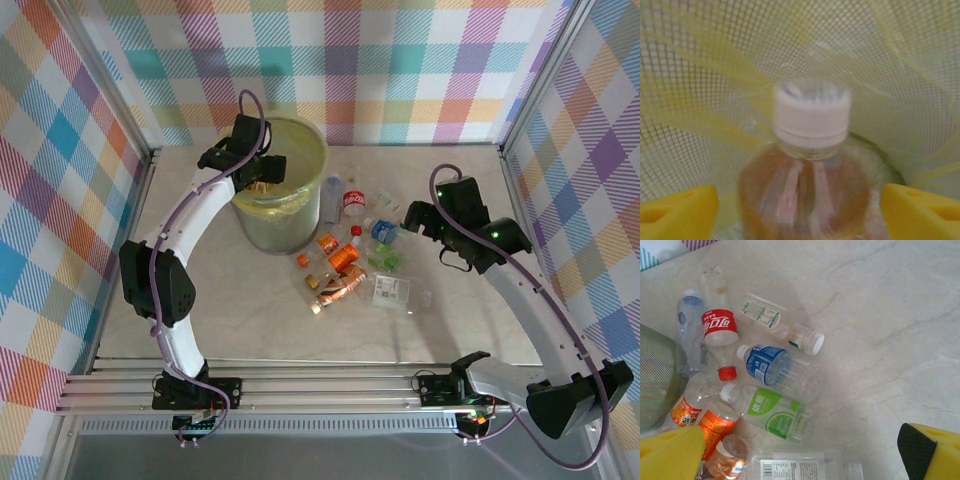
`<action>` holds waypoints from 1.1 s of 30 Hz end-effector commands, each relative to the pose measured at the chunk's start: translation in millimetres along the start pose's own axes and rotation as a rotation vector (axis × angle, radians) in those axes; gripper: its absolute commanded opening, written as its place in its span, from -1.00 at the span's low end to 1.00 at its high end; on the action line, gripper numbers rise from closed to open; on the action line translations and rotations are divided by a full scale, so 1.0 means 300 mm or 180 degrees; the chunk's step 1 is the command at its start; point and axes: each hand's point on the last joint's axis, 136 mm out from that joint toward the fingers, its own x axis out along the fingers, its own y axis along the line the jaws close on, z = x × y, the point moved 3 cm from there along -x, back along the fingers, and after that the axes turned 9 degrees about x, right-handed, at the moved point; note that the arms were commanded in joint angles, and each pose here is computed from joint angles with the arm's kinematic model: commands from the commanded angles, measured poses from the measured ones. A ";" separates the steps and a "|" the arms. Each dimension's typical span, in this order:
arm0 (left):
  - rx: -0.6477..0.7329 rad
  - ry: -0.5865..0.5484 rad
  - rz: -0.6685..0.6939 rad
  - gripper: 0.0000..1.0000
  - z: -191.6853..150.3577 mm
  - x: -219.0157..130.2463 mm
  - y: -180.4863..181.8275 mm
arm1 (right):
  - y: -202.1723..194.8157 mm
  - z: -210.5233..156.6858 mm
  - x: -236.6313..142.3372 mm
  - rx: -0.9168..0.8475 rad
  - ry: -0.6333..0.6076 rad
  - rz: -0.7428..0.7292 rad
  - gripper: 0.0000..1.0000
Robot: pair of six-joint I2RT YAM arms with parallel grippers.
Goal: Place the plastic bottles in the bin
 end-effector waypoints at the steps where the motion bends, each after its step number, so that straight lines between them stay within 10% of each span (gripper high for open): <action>1: -0.0056 0.0092 0.0168 0.84 -0.015 0.011 0.040 | -0.031 -0.047 0.038 0.0089 0.0263 -0.0069 0.99; 22: -0.0336 -0.0546 -0.0009 1.00 0.112 -0.312 0.074 | -0.073 -0.168 0.123 0.0001 0.0891 -0.0029 0.99; 33: -0.0393 -0.1118 -0.0316 1.00 -0.012 -0.600 -0.033 | -0.092 -0.245 0.155 0.0037 0.1156 -0.0020 0.99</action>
